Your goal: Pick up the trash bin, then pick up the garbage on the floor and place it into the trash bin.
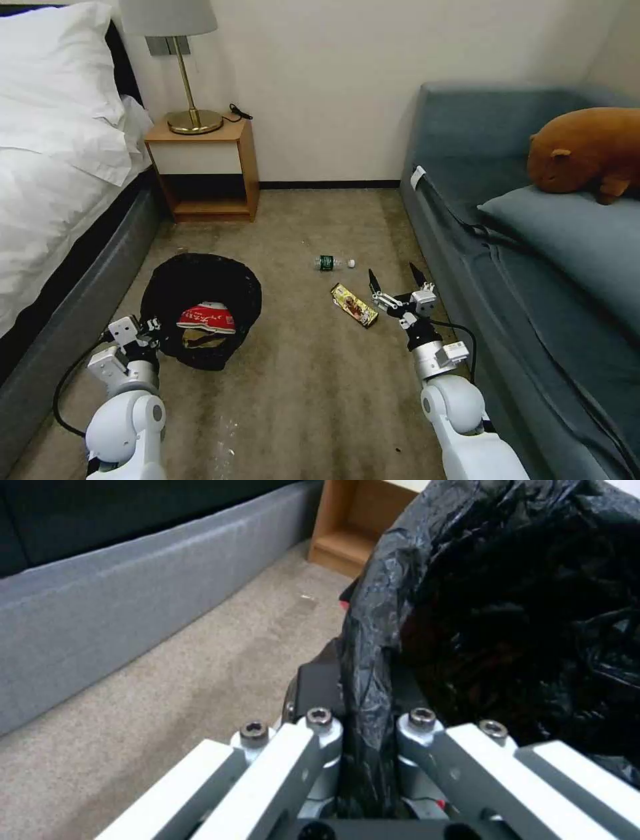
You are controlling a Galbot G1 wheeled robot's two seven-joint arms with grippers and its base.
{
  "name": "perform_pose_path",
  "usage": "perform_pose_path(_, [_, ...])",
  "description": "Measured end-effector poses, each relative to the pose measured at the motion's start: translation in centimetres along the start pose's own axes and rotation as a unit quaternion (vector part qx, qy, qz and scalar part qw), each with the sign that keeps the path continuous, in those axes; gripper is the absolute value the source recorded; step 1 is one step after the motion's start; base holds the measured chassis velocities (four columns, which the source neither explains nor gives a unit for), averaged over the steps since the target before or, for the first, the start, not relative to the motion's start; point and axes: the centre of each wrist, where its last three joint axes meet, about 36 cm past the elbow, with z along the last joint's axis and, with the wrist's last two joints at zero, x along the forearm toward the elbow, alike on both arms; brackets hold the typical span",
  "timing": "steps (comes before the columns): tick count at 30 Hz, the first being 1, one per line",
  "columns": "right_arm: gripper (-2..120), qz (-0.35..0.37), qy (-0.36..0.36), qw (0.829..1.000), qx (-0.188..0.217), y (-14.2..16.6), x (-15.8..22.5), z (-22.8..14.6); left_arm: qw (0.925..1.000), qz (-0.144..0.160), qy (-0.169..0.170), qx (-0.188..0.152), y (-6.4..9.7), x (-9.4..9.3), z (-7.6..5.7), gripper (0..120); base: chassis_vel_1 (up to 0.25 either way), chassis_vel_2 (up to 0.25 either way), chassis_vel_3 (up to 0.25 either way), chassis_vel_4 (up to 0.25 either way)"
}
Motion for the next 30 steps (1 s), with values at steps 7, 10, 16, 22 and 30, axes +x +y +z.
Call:
perform_pose_path(7, [100,-0.001,-0.002,1.0,0.0,-0.03,-0.06,-0.08,1.0,-0.001,-0.001,-0.001,0.05,0.01,-0.06,4,-0.041,0.052,0.044,-0.051])
perform_pose_path(10, [100,-0.002,-0.003,1.0,0.001,-0.04,-0.08,-0.14,1.0,-0.001,-0.001,-0.001,0.11,0.07,-0.09,4,-0.092,0.098,0.099,-0.106])
perform_pose_path(16, [100,-0.002,-0.003,1.0,0.001,-0.07,0.04,-0.17,1.0,-0.001,-0.002,-0.002,0.19,0.13,-0.14,4,-0.099,0.095,0.102,-0.103])
perform_pose_path(22, [100,-0.002,-0.004,1.0,0.002,-0.1,0.07,-0.16,1.0,-0.001,-0.002,-0.002,0.23,0.16,-0.15,4,-0.077,0.079,0.088,-0.069])
perform_pose_path(30, [100,-0.005,-0.005,1.0,0.002,-0.14,0.07,-0.09,1.0,-0.001,-0.003,-0.002,0.24,0.13,-0.2,4,-0.07,0.081,0.074,-0.078])
